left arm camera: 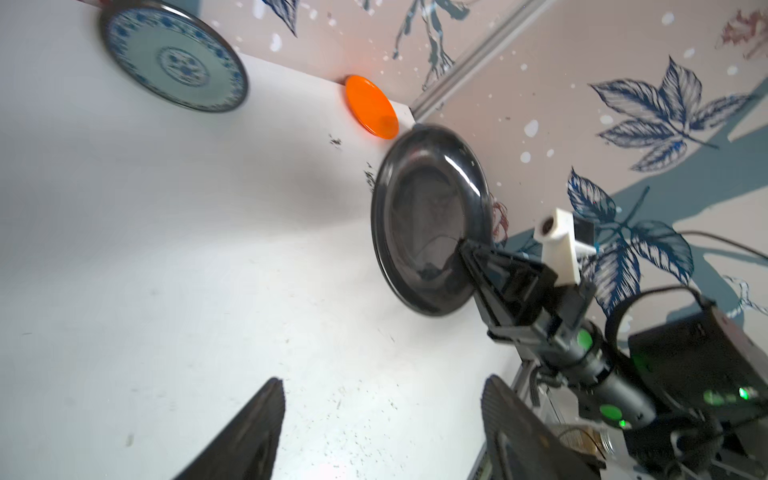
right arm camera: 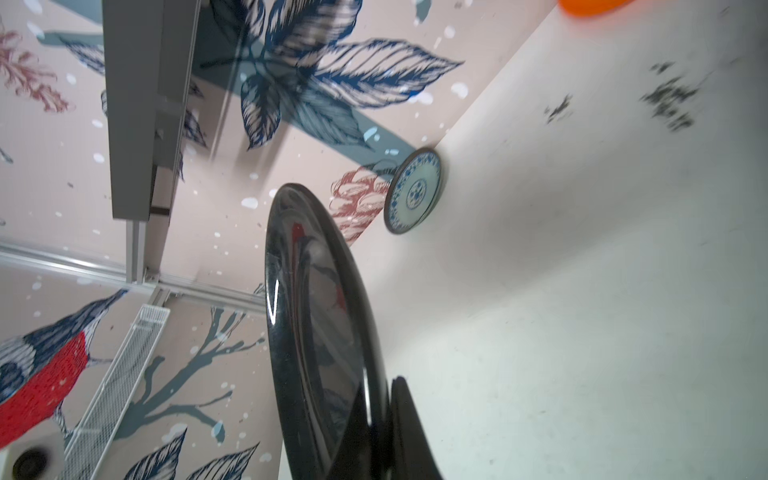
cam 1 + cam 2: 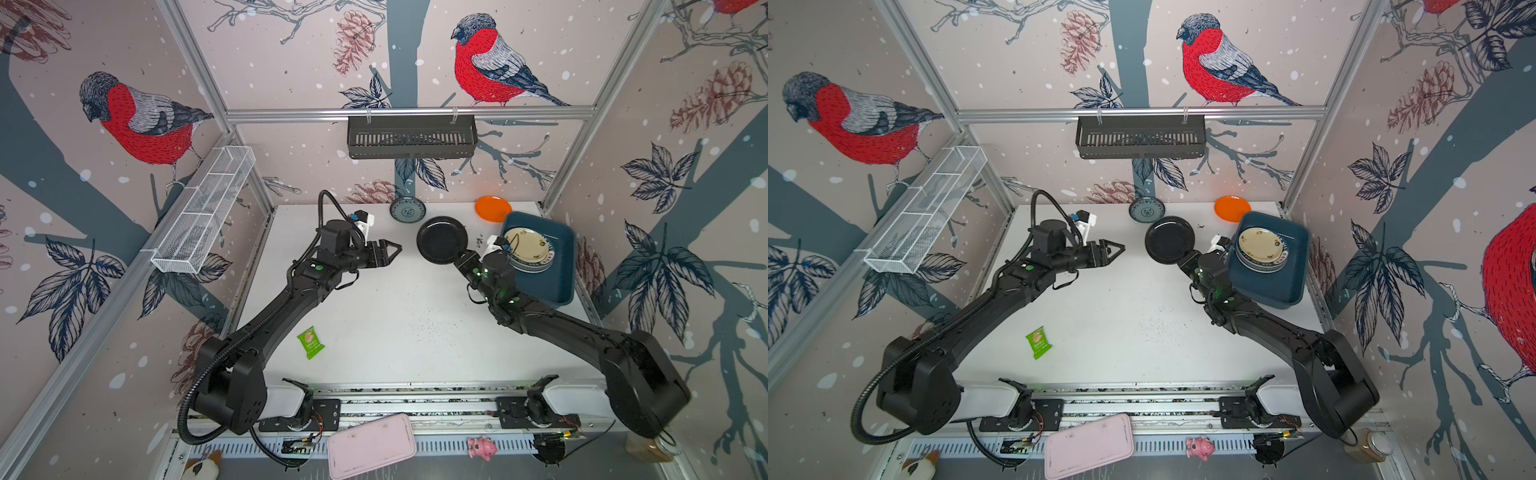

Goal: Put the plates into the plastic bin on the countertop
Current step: 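Carry the dark plate to the bin with the right gripper while the left draws back, then lower the dark plate onto the stack in the teal bin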

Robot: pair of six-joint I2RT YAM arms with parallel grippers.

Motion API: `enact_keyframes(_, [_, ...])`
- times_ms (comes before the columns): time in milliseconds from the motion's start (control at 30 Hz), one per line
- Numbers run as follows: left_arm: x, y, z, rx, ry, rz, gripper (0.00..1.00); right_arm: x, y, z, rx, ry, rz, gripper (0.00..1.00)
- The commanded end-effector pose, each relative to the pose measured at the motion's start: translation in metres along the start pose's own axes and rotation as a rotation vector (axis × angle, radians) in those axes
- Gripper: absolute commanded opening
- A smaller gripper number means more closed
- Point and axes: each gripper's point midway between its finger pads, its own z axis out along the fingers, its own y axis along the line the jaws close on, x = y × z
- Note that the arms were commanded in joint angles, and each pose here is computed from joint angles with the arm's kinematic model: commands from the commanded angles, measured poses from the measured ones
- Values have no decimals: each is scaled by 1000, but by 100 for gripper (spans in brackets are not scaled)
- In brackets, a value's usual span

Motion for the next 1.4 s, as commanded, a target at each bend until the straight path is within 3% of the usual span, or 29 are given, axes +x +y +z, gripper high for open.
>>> enact_keyframes(0, [24, -38, 14, 90, 61, 98, 76, -27, -23, -14, 91, -36, -44, 2])
enact_keyframes(167, [81, -100, 31, 235, 205, 205, 77, -82, -60, -37, 190, -116, -48, 2])
enact_keyframes(333, [107, -127, 32, 298, 263, 258, 77, -129, -95, -52, 268, -162, -42, 2])
enact_keyframes(567, [103, -131, 28, 310, 242, 264, 78, -175, -146, -49, 335, -171, -3, 2])
enact_keyframes(700, [104, -128, 29, 300, 245, 270, 78, -188, -173, -31, 340, -100, 40, 2])
enact_keyframes(833, [105, -125, 32, 281, 249, 272, 78, -195, -182, -11, 318, -68, 43, 2])
enact_keyframes(1000, [106, -114, 38, 228, 262, 271, 79, -204, -206, 10, 397, -17, 33, 2])
enact_keyframes(1367, [106, -97, 46, 146, 264, 279, 79, -205, -244, 27, 436, 8, 80, 1])
